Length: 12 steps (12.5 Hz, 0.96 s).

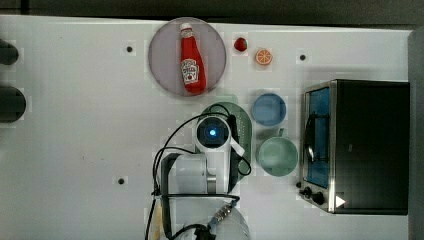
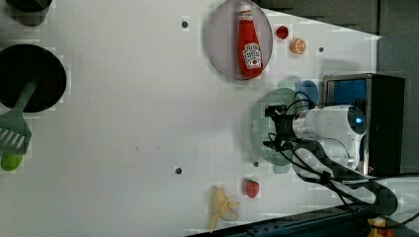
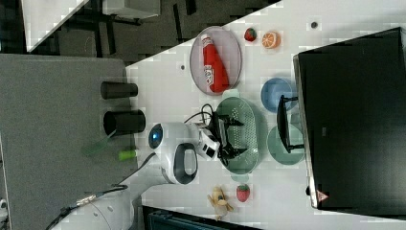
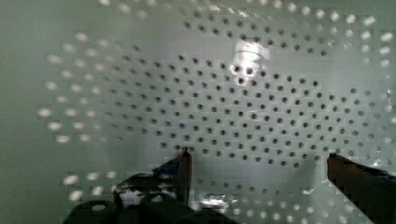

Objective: Drag strainer right to left.

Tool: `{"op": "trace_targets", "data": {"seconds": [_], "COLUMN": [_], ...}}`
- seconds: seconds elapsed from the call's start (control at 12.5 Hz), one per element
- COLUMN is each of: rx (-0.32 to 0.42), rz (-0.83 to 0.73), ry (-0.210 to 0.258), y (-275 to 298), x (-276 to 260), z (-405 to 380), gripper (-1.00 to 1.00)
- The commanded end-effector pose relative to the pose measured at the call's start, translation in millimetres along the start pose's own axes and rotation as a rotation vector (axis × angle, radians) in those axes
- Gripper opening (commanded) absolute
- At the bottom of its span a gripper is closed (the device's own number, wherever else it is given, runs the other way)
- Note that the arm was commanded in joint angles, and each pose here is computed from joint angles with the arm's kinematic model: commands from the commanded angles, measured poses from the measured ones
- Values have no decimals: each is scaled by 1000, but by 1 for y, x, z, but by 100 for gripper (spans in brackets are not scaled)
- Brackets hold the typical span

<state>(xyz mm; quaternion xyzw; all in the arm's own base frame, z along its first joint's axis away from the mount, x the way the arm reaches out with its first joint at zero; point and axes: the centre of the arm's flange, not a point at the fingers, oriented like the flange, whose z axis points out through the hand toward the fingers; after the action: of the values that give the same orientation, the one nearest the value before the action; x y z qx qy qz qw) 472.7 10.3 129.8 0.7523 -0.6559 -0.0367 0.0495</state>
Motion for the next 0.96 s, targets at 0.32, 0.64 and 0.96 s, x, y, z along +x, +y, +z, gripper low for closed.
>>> {"op": "trace_targets", "data": {"seconds": [0.32,0.64,0.96], "rx": [61,66,71], "rz": [38,71,91], "ry": [2,-5,-13], "y": [-12,-15,-14], "x": [-35,-75,-122], "z": [-15,-17,-18], "gripper": [100,100,100]}}
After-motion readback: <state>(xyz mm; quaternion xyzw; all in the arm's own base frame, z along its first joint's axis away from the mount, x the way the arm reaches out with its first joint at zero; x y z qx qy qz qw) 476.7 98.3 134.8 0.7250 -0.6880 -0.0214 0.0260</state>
